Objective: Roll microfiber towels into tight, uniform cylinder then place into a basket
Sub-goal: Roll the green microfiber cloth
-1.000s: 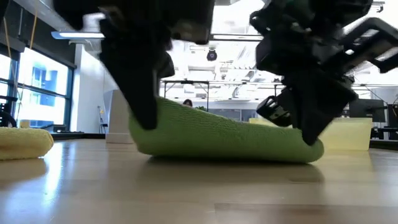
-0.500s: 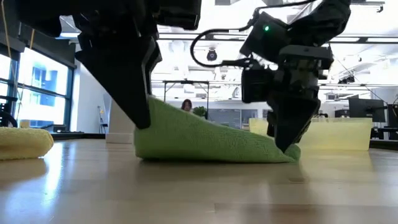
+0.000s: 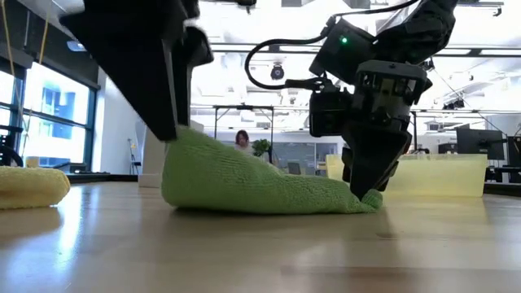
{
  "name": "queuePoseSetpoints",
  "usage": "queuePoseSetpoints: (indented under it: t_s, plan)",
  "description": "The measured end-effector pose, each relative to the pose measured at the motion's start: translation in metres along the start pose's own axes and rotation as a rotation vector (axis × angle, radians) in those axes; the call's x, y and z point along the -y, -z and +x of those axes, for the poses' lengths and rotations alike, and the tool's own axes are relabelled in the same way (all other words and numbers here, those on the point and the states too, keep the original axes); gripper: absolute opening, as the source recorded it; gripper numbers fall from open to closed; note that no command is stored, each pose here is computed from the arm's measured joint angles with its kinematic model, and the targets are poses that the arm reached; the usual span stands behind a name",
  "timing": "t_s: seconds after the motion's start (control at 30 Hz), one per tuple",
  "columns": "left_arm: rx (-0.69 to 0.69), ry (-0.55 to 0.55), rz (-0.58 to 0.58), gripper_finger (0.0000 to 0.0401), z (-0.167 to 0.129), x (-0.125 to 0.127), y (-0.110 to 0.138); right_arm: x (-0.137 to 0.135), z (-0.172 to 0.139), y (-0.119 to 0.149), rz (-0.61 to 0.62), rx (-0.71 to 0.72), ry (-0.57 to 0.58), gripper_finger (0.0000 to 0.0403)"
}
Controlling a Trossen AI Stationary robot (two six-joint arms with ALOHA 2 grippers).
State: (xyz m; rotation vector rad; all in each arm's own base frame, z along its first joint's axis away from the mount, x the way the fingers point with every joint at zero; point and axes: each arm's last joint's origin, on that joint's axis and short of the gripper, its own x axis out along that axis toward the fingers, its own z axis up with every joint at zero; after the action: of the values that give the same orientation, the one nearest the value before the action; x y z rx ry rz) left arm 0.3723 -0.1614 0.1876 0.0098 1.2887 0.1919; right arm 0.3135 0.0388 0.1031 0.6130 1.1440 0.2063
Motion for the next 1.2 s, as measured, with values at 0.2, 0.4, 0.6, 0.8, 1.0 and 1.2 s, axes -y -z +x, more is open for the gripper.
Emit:
queuePoseSetpoints:
  t_s: [0.2, 0.4, 0.6, 0.8, 1.0, 1.2]
  plan:
    - [0.045, 0.03, 0.067, 0.0133, -0.014, 0.014, -0.002, 0.0, 0.0, 0.0, -0.006, 0.0, 0.003, 0.0]
    - [0.048, 0.023, 0.086, 0.0146, -0.016, 0.019, 0.002, 0.0, 0.0, 0.0, -0.013, -0.001, 0.003, 0.0]
    - [0.074, -0.058, 0.118, 0.0165, -0.002, 0.019, -0.001, 0.0, 0.0, 0.0, -0.022, 0.001, 0.003, 0.0]
    - [0.035, -0.055, 0.117, 0.0186, 0.013, 0.019, -0.002, 0.0, 0.0, 0.0, -0.04, 0.001, -0.001, 0.0]
    - [0.021, -0.106, 0.105, 0.019, 0.017, 0.01, -0.004, 0.0, 0.0, 0.0, -0.042, 0.0, -0.005, 0.0]
    - [-0.018, -0.113, 0.088, 0.0191, 0.025, 0.001, -0.007, 0.0, 0.001, 0.0, -0.05, -0.004, -0.015, 0.0]
